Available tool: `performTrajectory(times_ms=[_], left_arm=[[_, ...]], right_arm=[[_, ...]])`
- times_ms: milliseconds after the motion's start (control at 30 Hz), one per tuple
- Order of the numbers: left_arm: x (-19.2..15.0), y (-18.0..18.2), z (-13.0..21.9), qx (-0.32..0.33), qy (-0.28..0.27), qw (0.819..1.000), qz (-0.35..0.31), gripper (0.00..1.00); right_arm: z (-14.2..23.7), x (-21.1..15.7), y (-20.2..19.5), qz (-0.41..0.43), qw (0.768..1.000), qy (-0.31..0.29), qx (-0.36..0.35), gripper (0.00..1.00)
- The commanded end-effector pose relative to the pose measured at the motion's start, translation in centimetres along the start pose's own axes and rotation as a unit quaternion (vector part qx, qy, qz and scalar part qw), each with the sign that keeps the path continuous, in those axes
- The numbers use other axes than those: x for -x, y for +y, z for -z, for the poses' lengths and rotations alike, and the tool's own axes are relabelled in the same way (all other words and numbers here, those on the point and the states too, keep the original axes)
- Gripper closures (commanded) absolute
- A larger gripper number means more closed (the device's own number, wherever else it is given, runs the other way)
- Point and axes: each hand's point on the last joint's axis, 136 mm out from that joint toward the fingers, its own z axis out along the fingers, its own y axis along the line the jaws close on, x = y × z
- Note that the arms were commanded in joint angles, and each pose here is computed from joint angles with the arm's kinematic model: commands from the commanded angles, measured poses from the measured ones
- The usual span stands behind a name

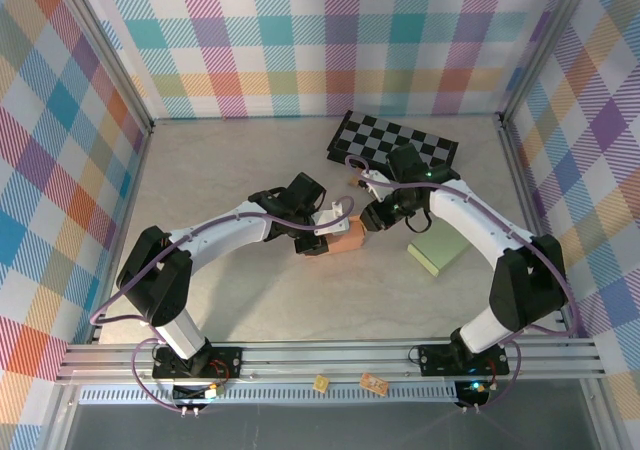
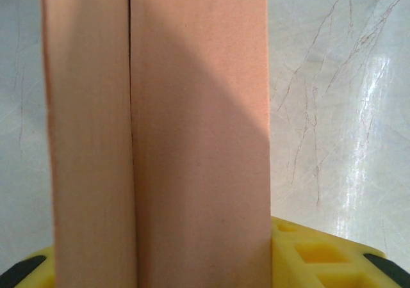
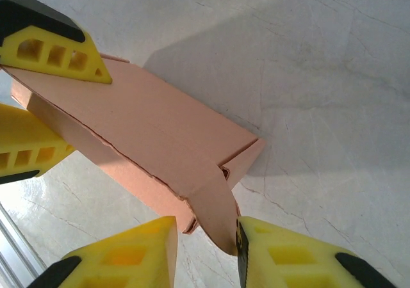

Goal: Fold the paper box

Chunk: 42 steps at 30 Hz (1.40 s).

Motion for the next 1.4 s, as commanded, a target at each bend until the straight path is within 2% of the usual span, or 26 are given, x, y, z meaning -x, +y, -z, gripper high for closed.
performTrajectory(times_ms=[0, 400, 733, 967, 1367], left_arm=[[-0.3, -0.7, -0.5, -0.018, 0.006, 1.000, 0.008, 0.55], [-0.4, -0.5, -0.8, -0.016, 0.008, 1.000, 0.012, 0.55], [-0.7, 0.0, -1.2, -0.010, 0.015, 0.999, 0.032, 0.54], [-0.9, 0.3, -1.4, -0.008, 0.017, 0.999, 0.043, 0.54], [-0.9, 0.8, -1.4, -0.001, 0.019, 0.999, 0.051, 0.54]], right_arm=[[0.3, 0.6, 0.4, 0.003, 1.000, 0.001, 0.000, 0.71], [-0.3, 0.4, -0.2, 0.004, 0.999, 0.024, -0.039, 0.82], [-0.5, 0.9, 0.7, -0.028, 0.999, 0.024, -0.031, 0.89], [-1.0, 0.0, 0.3, -0.072, 0.995, 0.031, -0.063, 0.93], [-0.9, 0.8, 0.6, -0.156, 0.986, 0.007, -0.055, 1.00]])
